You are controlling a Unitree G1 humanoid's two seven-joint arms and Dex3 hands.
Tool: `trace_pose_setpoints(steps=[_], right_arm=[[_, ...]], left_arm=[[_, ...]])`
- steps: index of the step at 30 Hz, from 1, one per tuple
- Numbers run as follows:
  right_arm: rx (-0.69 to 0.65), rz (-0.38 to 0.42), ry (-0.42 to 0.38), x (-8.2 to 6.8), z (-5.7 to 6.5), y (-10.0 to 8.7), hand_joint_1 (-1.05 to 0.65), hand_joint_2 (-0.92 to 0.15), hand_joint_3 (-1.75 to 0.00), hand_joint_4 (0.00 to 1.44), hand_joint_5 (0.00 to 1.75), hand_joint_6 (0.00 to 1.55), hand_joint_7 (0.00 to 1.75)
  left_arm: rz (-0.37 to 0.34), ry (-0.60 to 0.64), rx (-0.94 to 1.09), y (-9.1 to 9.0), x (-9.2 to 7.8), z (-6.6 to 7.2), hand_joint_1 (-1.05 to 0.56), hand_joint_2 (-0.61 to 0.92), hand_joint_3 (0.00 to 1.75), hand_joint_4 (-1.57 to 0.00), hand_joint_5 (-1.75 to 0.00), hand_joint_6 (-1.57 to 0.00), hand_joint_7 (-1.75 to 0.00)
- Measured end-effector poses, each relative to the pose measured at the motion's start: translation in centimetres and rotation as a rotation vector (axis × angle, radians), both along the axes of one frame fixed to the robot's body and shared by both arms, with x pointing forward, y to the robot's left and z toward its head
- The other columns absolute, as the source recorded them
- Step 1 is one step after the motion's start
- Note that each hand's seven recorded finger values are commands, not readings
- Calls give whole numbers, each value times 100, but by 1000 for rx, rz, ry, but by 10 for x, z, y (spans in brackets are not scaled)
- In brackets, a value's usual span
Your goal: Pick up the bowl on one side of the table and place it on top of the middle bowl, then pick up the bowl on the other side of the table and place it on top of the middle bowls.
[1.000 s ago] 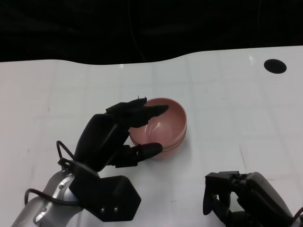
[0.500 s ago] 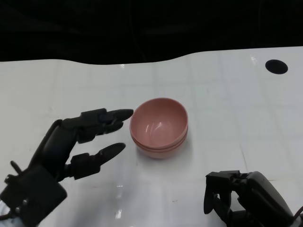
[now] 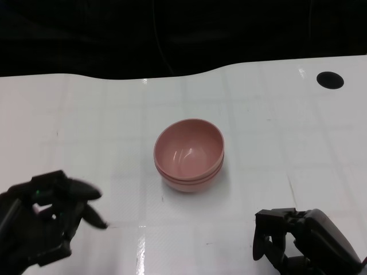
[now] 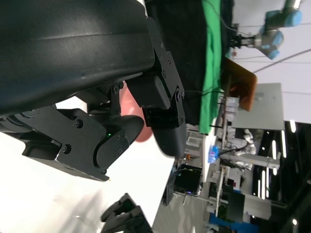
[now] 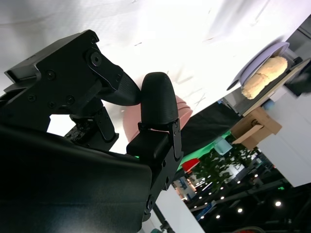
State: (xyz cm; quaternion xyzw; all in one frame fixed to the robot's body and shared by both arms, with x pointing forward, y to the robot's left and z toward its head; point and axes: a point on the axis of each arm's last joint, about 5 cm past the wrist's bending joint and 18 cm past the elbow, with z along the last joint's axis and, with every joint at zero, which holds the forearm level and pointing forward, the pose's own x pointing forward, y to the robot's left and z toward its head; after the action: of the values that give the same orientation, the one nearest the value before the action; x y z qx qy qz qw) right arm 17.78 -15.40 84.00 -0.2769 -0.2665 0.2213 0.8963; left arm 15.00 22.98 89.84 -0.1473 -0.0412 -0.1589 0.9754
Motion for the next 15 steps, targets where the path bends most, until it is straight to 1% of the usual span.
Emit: trace_pose_setpoints(steps=[2, 3, 6, 9, 12, 15], right_arm=[[1, -2, 2, 0, -1, -1, -14, -49, -127, 84, 175, 65, 165], [2, 0, 0, 0, -1, -1, -14, -49, -127, 84, 175, 65, 165], [1, 0, -3, 2, 0, -2, -14, -48, -126, 83, 175, 65, 165], [10, -5, -4, 4, 1, -3, -13, -48, -126, 83, 175, 65, 164], [4, -8, 6, 4, -1, -6, -13, -48, -127, 84, 175, 67, 165], [35, -28, 26, 5, -1, -8, -12, -46, -131, 87, 175, 70, 165]], left_arm=[[20, 27, -5, 1, -6, -6, 4, 40, 156, -90, -169, -95, -141], [29, 40, -10, 2, -9, -9, 3, 43, 152, -89, -172, -91, -150], [42, 52, -19, 3, -14, -14, 0, 48, 144, -89, -174, -88, -165], [35, 41, -27, 3, -14, -19, -4, 50, 138, -90, -175, -84, -173], [31, 43, -5, 4, -14, -27, -8, 51, 131, -91, -175, -84, -174], [34, 58, 11, 0, -12, -32, -6, 52, 133, -91, -175, -81, -175]])
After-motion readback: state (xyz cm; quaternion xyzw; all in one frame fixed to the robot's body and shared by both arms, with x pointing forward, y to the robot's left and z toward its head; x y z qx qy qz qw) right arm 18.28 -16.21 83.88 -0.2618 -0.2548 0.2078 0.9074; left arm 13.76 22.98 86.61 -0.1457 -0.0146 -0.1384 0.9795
